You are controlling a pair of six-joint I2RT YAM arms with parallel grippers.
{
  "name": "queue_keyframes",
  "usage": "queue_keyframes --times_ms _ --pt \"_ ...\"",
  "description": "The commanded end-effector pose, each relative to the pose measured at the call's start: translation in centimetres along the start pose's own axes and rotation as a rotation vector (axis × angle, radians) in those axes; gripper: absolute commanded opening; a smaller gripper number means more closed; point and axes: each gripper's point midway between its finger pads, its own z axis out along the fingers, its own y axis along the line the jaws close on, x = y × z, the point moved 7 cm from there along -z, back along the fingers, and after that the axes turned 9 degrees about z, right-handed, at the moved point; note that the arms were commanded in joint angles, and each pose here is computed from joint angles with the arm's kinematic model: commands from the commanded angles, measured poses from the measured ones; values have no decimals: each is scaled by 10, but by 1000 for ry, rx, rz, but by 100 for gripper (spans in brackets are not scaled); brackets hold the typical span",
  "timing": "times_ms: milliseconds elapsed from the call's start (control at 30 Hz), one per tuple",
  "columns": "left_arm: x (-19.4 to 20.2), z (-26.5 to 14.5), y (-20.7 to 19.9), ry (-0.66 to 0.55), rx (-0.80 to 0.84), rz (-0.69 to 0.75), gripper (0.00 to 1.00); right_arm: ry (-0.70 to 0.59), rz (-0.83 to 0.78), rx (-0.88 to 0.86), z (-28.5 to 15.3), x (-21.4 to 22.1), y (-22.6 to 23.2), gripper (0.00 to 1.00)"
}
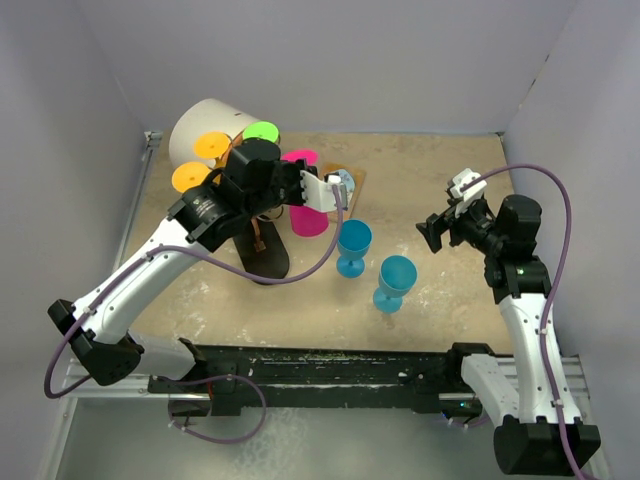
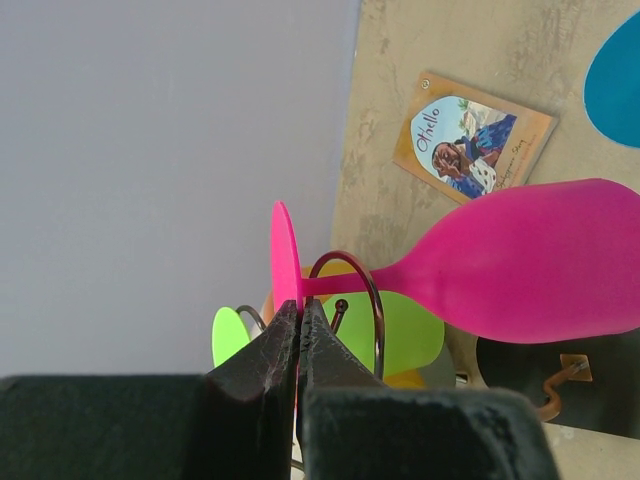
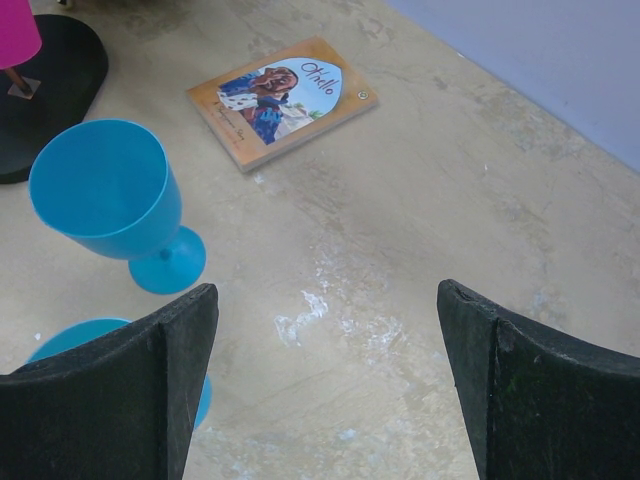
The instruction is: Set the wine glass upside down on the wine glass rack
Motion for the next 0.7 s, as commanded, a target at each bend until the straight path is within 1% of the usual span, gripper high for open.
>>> queue_keyframes --times_ms 0,233,433,567,667 --pt "-6 -6 18 -12 -98 -26 0 -49 -40 18 -2 -10 -3 93" --pt "-1 -6 18 29 -113 -26 0 -45 -38 20 -3 -9 -3 93" --pt "3 -7 17 60 -122 -20 0 -31 -21 21 -5 -6 -2 95" --pt "6 -6 14 83 -117 -7 0 -38 -15 62 -6 -7 -6 100" --pt "8 -5 11 96 -112 1 0 -44 -14 87 -7 -7 -9 100"
